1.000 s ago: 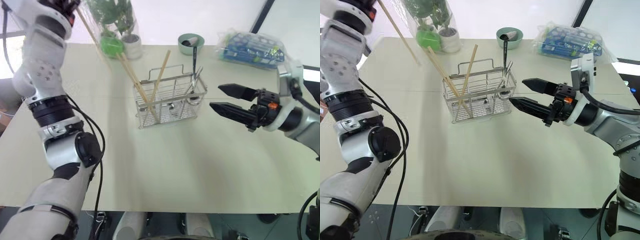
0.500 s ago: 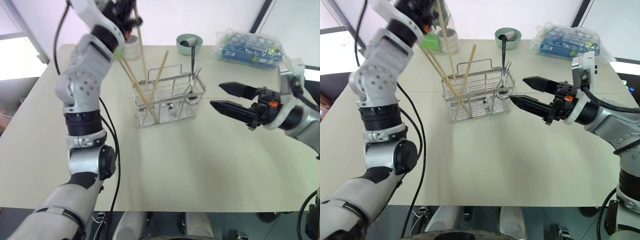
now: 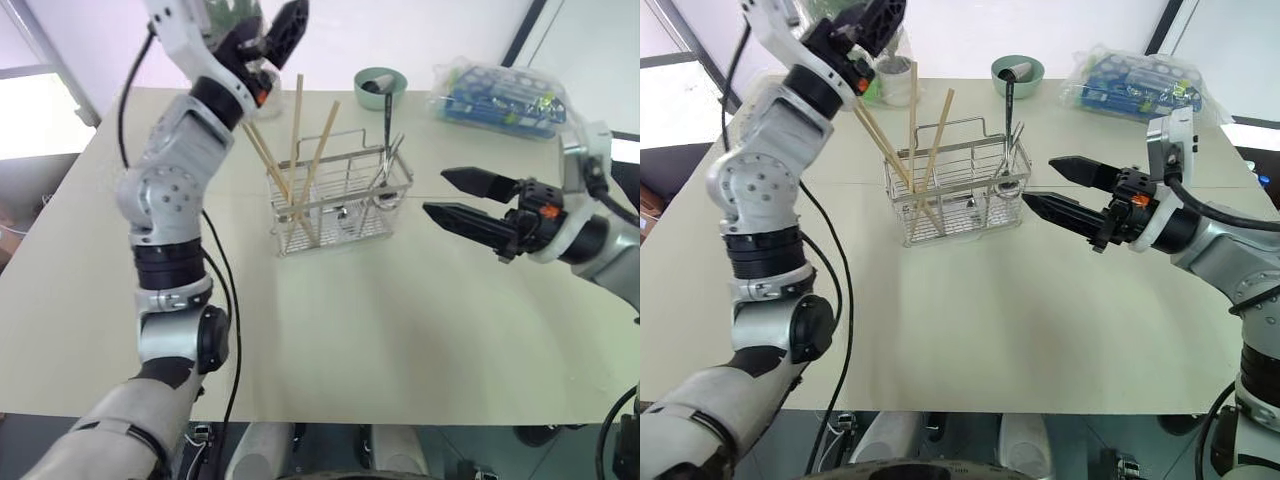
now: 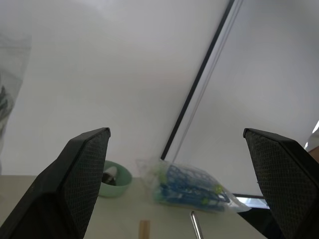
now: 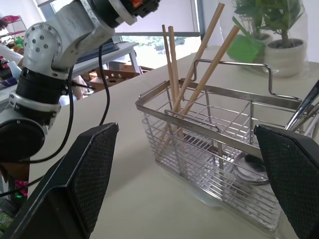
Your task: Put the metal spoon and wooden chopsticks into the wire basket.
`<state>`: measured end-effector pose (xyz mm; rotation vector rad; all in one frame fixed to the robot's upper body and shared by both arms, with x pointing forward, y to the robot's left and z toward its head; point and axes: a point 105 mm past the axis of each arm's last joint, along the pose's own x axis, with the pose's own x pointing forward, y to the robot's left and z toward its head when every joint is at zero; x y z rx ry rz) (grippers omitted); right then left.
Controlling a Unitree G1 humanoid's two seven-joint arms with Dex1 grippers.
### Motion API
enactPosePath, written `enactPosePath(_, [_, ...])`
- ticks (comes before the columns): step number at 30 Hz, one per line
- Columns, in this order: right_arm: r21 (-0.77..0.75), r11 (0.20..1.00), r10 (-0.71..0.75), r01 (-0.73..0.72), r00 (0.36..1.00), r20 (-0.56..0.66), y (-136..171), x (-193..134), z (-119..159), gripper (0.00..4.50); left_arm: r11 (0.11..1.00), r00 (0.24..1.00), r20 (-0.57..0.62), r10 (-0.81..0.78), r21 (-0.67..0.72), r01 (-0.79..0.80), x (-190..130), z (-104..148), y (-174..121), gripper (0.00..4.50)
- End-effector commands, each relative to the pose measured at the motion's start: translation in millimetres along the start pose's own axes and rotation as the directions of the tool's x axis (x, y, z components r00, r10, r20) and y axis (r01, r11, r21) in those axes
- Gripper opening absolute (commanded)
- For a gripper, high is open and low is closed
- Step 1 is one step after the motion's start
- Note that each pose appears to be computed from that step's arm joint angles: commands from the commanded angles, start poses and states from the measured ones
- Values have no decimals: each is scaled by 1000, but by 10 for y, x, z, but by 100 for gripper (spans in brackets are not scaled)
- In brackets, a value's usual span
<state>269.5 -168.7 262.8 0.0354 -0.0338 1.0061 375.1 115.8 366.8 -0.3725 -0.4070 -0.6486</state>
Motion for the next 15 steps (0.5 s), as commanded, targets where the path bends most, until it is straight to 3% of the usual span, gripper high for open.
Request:
enactPosePath(1, [-77, 996, -45, 45, 999, 1, -123, -175, 162, 450, 958, 974, -135, -183, 198, 207, -276, 295, -46, 446])
enactPosePath(4, [-98, 993, -68, 63, 997, -46, -229, -292, 145, 450, 896, 904, -375, -204, 300, 327, -657, 173, 123, 446])
enactPosePath(7, [-107, 991, -90, 82, 993, -77, -338, -379, 107, 450, 855, 810, -544, -217, 296, 427, -994, 77, 184, 446])
enactPosePath(15, [-110, 991, -89, 77, 991, -104, -457, -411, -17, 450, 833, 701, -696, -153, 291, 471, -1395, -136, 271, 446])
